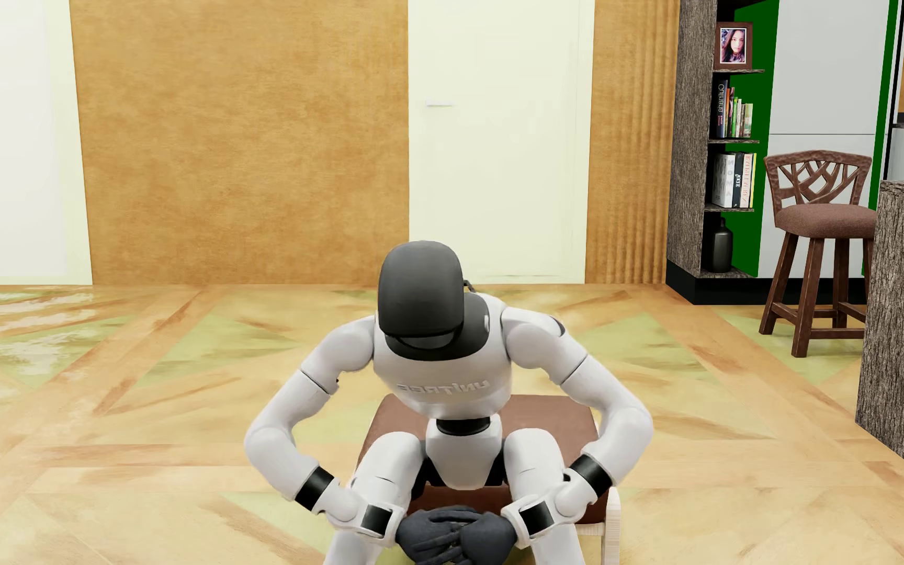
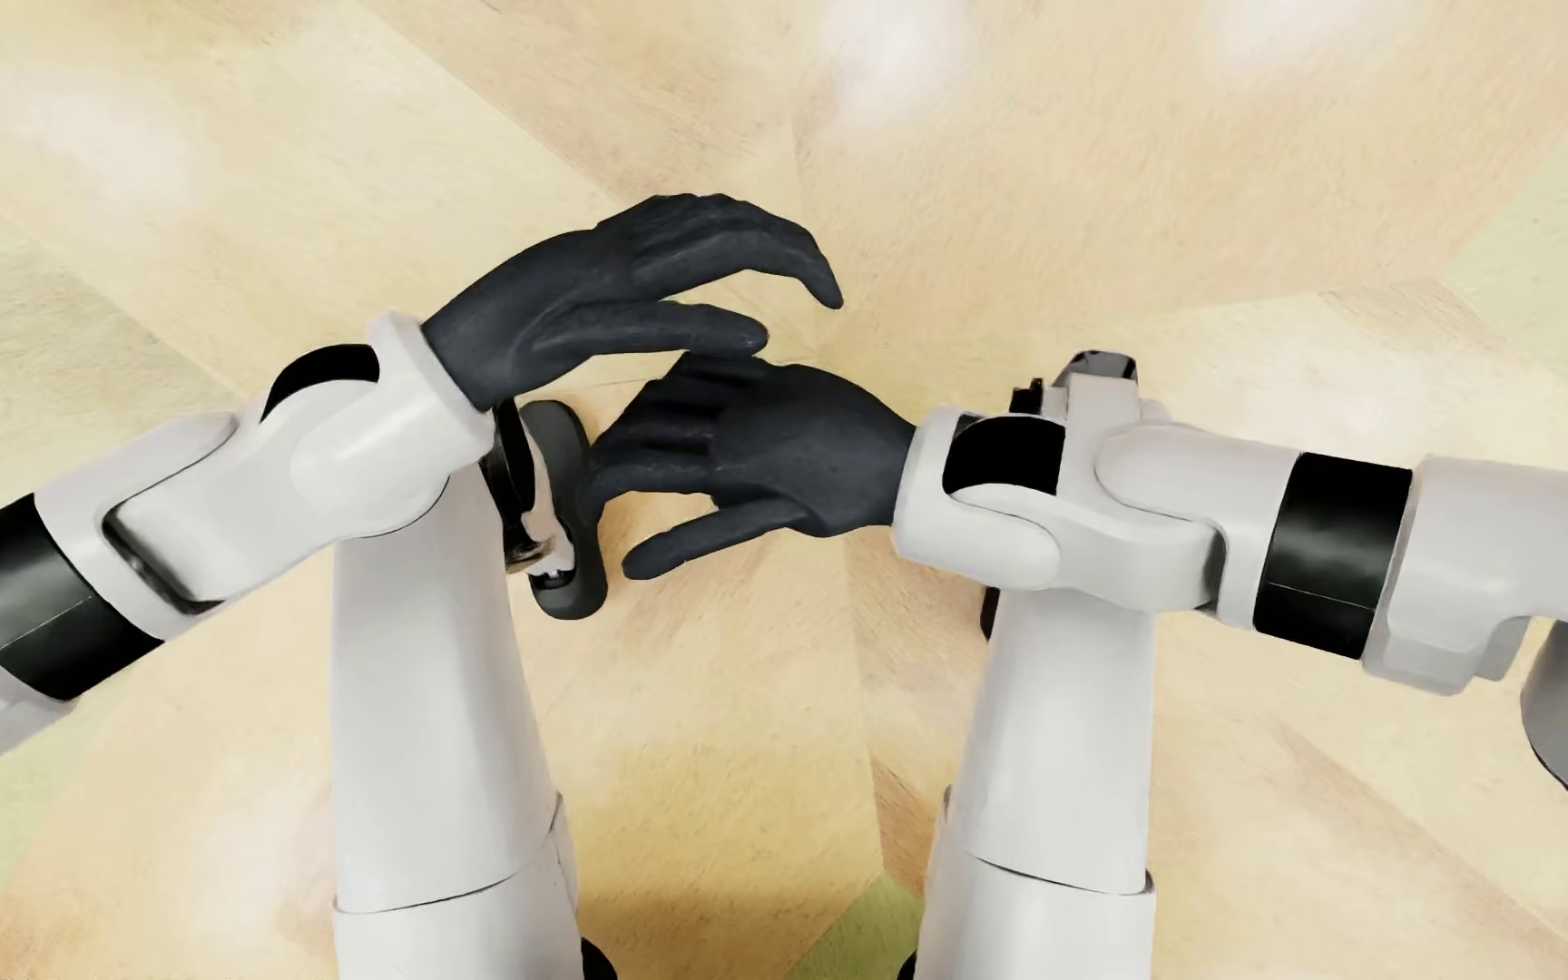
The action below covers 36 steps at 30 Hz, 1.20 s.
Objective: Sit down on the chair
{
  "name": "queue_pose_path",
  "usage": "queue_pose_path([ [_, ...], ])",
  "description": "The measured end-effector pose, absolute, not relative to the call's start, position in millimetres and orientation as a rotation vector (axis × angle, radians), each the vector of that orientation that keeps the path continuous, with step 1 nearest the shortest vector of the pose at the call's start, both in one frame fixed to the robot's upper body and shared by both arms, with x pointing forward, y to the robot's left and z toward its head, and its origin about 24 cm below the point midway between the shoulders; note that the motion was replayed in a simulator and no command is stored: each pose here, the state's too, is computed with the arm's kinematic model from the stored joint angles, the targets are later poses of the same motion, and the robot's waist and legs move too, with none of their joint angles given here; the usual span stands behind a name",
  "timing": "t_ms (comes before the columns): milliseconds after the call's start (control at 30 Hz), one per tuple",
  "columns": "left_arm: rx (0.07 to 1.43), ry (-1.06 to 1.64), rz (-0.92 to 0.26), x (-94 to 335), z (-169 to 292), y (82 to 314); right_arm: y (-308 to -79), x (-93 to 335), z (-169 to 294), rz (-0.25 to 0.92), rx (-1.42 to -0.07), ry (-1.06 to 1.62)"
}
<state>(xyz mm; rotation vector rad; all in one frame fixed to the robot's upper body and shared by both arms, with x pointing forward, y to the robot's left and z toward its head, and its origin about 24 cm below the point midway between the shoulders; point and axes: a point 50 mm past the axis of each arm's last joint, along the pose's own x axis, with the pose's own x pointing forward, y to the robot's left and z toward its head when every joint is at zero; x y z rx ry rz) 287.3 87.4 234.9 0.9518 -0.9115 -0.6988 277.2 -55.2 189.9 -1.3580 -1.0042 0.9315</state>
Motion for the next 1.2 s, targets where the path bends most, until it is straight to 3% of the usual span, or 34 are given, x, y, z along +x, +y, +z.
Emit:
queue_pose_path([
  [267,0.798,-1.078,-0.626,251.0,255.0,100.3,-74.2,256.6,209.2,0.808,-1.229,-1.117],
  [433,0.841,-0.818,-0.554,283.5,208.7,117.9,-91.2,284.3,174.7,0.727,-1.255,-0.876],
  [533,0.776,-0.593,-0.434,300.5,154.8,135.9,-109.3,303.8,134.6,0.651,-1.211,-0.635],
  [567,0.721,-0.511,-0.359,303.0,135.2,144.7,-120.3,308.1,119.2,0.582,-1.162,-0.542],
  [700,0.447,-0.181,0.036,297.3,57.7,185.9,-180.3,304.6,56.5,0.119,-0.864,-0.191],
  [767,0.386,0.101,0.141,280.4,0.8,204.5,-210.2,292.2,10.0,-0.02,-0.75,0.097],
  [800,0.393,0.279,0.127,267.1,-30.5,214.3,-224.4,283.3,-15.5,-0.042,-0.697,0.271],
  [867,0.453,0.658,-0.013,227.9,-88.1,230.6,-253.4,249.8,-65.2,-0.029,-0.664,0.626],
  [933,0.572,0.945,-0.288,185.3,-124.5,232.5,-275.5,203.0,-100.5,0.062,-0.695,0.906],
  [967,0.635,1.028,-0.462,165.4,-136.9,222.6,-280.9,178.0,-113.6,0.158,-0.719,1.022],
  [1000,0.648,1.086,-0.563,146.4,-146.1,215.3,-280.7,157.4,-122.9,0.267,-0.735,1.093],
  [1067,0.555,1.175,-0.532,110.2,-158.4,212.4,-278.1,119.4,-135.6,0.369,-0.691,1.175],
  [1133,0.451,1.192,-0.454,91.6,-161.6,212.5,-272.2,86.9,-144.5,0.359,-0.586,1.226],
  [1200,0.424,1.137,-0.457,95.5,-159.2,206.2,-261.9,72.1,-149.7,0.365,-0.547,1.233],
])
